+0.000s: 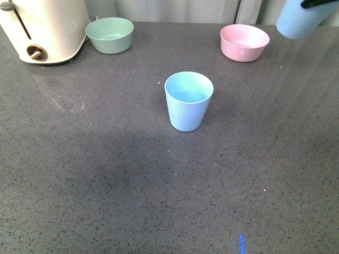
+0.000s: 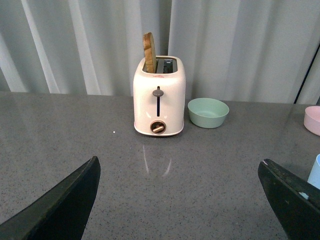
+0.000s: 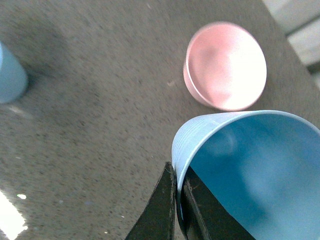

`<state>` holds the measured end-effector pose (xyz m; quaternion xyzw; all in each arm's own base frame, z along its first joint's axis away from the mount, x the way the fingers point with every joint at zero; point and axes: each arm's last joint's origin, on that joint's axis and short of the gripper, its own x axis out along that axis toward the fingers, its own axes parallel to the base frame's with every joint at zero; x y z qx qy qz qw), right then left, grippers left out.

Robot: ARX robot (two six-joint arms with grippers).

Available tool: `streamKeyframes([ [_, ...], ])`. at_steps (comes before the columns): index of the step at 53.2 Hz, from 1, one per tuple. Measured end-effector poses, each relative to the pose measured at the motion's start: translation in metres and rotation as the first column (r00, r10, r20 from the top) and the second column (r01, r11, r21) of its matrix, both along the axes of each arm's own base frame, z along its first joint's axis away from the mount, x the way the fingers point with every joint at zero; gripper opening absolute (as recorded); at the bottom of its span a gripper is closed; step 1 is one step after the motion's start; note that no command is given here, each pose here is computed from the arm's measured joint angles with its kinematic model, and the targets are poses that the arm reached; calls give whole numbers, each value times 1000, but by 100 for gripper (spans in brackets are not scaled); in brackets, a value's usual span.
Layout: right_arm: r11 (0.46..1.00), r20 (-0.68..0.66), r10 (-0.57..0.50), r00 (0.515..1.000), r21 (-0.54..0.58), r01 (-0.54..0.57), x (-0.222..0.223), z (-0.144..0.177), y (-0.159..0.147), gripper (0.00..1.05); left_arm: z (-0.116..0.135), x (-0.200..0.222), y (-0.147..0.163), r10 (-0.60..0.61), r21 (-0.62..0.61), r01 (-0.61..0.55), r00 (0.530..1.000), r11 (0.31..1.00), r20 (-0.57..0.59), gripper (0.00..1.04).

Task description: Stack blue cups with both arms

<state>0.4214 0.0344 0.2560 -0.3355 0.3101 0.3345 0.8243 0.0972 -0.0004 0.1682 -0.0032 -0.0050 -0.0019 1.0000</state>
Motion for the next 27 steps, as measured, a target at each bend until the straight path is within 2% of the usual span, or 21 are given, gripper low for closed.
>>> streamKeyframes([
  [6, 989, 12, 147, 989, 27, -147, -26, 21, 45, 2, 0, 0, 0, 0, 0, 0, 1000, 1000, 0, 96],
  [12, 965, -21, 260, 965, 44, -259, -43, 18, 83, 2, 0, 0, 0, 0, 0, 0, 1000, 1000, 0, 96],
  [27, 932, -75, 362, 929, 26, -361, -58, 2, 129, 2, 0, 0, 0, 0, 0, 0, 1000, 1000, 0, 96],
])
